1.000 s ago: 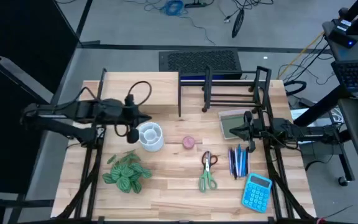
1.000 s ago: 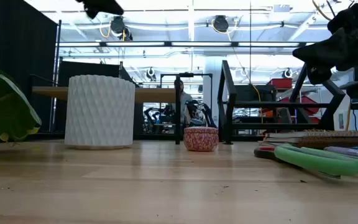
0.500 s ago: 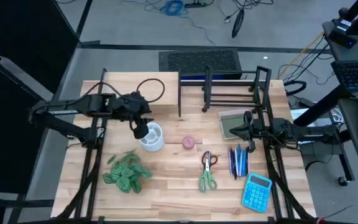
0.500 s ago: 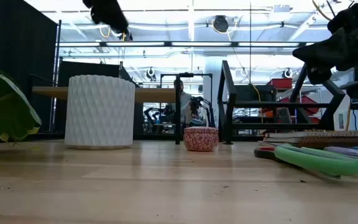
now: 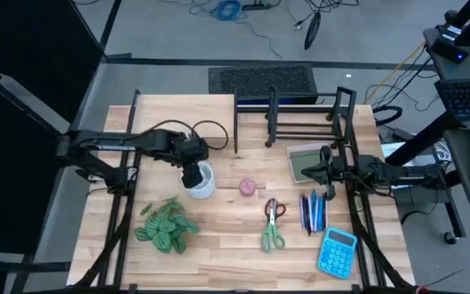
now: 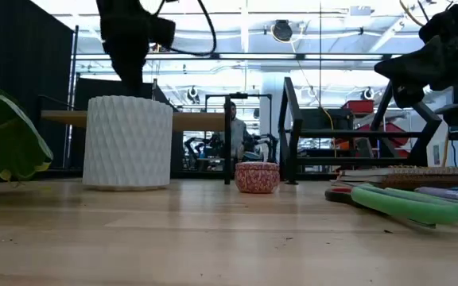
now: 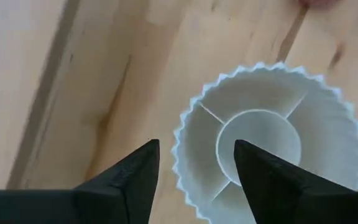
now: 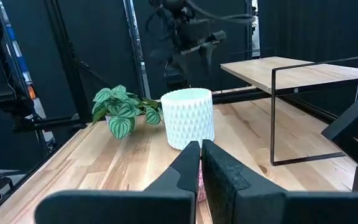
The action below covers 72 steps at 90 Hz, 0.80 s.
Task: Stock shelves
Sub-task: Put the white pen holder on the shelf
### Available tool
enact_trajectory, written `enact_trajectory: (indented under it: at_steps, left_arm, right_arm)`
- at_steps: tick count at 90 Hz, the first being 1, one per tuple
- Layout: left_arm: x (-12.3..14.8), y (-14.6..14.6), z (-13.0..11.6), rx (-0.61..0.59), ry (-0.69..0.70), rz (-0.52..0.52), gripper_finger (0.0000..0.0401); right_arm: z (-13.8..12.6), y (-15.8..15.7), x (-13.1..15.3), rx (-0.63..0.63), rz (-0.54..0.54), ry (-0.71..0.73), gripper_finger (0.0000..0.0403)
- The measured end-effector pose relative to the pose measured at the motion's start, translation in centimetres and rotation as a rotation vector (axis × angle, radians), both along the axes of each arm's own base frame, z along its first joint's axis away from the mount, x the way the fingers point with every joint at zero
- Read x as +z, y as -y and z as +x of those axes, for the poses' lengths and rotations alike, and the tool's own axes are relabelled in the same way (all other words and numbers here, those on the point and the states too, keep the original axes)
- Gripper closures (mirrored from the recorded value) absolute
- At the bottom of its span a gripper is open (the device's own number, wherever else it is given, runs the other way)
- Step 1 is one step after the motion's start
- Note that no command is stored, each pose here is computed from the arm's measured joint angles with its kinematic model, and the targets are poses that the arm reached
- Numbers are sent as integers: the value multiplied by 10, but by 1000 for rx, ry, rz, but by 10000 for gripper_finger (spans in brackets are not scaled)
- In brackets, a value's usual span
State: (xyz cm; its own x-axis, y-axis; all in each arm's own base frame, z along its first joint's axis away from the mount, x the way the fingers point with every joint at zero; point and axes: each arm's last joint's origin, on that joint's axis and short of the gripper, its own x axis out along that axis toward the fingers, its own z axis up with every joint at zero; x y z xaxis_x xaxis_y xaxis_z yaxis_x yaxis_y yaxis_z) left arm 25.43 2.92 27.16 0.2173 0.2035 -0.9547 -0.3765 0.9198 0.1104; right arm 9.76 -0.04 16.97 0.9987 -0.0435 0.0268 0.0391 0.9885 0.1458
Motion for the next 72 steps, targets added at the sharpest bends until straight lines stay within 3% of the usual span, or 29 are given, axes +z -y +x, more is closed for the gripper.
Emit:
enact_trajectory:
  at_steps: [14,59,72]
  left_arm:
    - [-16,-8,-7,66,-47,-15,214]
    - [-47,-19,-5,91,7,-82,216]
    - [-53,-20,-2,90,-11,-87,258]
  right_arm:
    - [0,0,0,0,0,0,403]
    - [0,0,0,1,0,0,403]
    - [0,0,0,0,0,0,403]
